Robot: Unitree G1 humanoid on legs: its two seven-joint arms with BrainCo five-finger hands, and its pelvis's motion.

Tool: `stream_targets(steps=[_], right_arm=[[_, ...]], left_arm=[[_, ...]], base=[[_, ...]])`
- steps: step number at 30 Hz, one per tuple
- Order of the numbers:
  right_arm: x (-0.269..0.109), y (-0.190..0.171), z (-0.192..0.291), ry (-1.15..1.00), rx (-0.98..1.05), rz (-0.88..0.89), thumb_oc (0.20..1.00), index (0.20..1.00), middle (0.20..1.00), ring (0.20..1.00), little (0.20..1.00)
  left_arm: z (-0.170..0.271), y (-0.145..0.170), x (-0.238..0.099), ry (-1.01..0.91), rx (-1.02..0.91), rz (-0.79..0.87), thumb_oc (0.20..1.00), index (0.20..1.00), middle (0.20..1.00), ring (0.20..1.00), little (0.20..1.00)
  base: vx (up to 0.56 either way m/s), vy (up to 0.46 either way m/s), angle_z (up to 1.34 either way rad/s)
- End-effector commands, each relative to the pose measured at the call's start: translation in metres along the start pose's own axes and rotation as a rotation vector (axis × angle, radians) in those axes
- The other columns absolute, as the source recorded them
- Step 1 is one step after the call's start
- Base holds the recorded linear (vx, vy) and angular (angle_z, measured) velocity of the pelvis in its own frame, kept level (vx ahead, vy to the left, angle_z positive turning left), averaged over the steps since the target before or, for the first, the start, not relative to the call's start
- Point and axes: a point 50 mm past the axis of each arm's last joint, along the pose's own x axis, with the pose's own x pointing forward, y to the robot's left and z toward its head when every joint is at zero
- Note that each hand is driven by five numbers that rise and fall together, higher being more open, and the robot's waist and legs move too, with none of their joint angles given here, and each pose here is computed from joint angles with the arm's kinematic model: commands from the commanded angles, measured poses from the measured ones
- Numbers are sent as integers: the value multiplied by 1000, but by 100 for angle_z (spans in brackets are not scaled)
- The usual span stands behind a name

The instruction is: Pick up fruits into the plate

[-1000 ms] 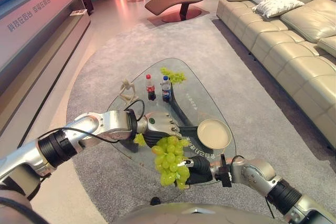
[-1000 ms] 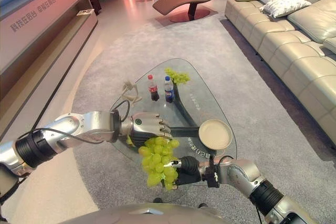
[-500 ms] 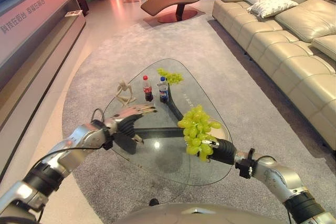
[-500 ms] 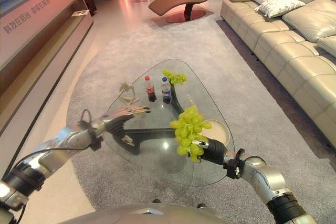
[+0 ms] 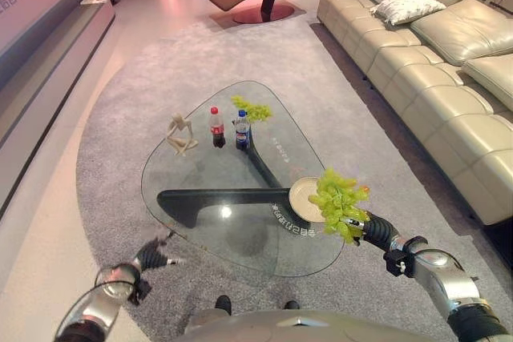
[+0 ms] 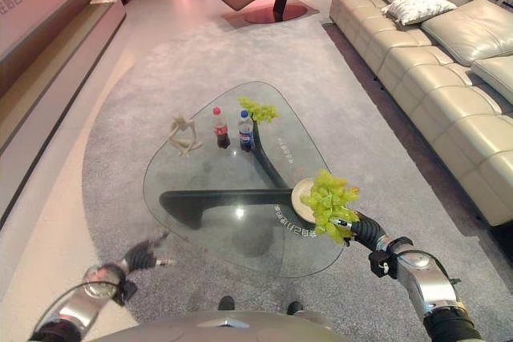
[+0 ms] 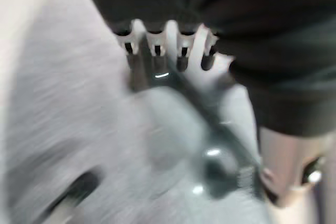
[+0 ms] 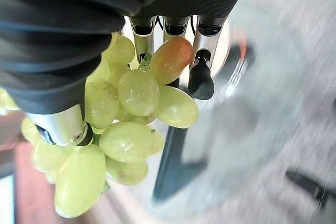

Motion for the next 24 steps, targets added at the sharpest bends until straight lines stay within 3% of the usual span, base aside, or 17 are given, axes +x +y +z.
stream_targets(steps=[1,5,8,24], right_arm=[[14,-15,69,-258,-104,-117,200,200,200,200,200],[23,-36,93,-277,-81,-246,200,200,200,200,200],[23,-51,112,-292,-96,-321,200,200,200,200,200],[3,-111,203,-347,-150,-585,200,200,200,200,200]], left_arm=[[17,14,13,-6,-70,74,1000,1000,1000,1000,1000],[-9,-6,17,184,-49,32,1000,1000,1000,1000,1000],[-9,-11,20,206,-91,17,1000,1000,1000,1000,1000],[101,-2,46,-154,-155,25,1000,1000,1000,1000,1000]], base=[[-138,-112,-2],[-165,-121,9],[-169,-14,21],[-108,14,11]])
